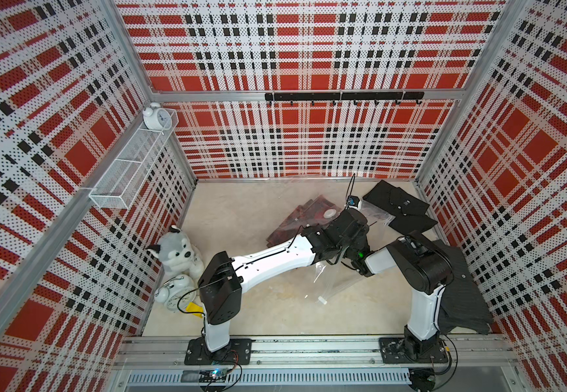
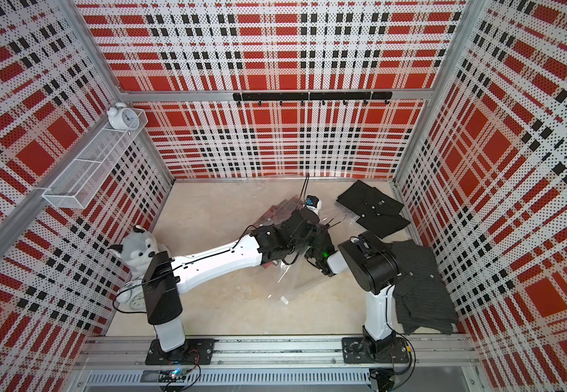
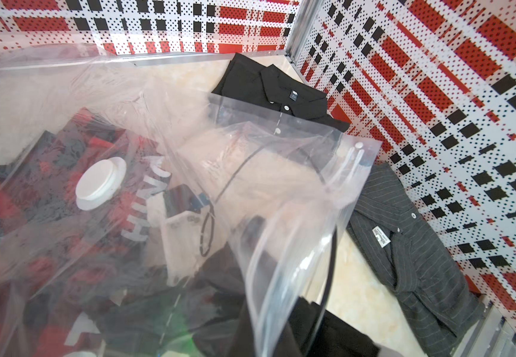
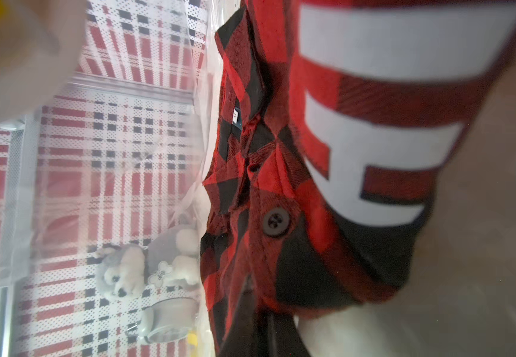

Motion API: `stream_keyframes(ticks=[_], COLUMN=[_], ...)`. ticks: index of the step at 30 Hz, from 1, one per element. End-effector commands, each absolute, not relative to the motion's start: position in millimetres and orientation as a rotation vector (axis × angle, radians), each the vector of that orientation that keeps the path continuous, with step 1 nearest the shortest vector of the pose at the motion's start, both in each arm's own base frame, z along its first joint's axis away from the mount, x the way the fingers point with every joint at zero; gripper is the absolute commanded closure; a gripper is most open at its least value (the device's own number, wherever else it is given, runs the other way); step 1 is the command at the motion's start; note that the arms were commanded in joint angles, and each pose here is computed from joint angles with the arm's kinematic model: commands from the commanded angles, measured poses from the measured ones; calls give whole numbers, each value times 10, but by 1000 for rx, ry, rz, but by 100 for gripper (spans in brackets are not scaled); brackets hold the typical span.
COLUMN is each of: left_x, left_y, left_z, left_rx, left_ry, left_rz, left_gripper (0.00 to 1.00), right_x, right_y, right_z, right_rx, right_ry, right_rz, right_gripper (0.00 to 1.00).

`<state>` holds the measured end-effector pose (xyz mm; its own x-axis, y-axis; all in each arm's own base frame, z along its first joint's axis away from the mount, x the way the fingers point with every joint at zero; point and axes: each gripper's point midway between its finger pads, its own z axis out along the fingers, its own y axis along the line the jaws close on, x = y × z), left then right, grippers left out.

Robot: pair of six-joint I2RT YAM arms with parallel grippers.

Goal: Place the folded shirt into the vacuum bag
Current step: Place the shirt in the vacuum bag.

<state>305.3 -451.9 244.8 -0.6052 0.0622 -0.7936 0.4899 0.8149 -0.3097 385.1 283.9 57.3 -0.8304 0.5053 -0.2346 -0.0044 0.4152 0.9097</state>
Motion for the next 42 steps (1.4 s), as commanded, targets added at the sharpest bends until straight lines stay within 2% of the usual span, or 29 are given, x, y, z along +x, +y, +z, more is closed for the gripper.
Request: stream_keyframes(ticks=[1,28,31,38,42], left_x=[2841,2049,2120,2621,2660], left_y=[-4562,-4799,-4716,-4201,-4188], left_z=[2949,3202,3208,3338,3473], left_rx=[404,481,435,236,236], left_ry=[2057,1997,1988,1938,1923], left_rz=[-781,-913,-865,-683,-723], left_gripper=[100,100,100,100,100], right_x=[3934,4637,4604,4390,4365], right_y=[2937,3132,3083,2879,2823], right_z=[540,604,630,548,427], right_rx=[405,631,668,711,759], right_ry=[2206,2031,1978,2002,2018], right_rz=[1417,1523,1555,1477,1455], right_gripper=[92,92,93,92,92])
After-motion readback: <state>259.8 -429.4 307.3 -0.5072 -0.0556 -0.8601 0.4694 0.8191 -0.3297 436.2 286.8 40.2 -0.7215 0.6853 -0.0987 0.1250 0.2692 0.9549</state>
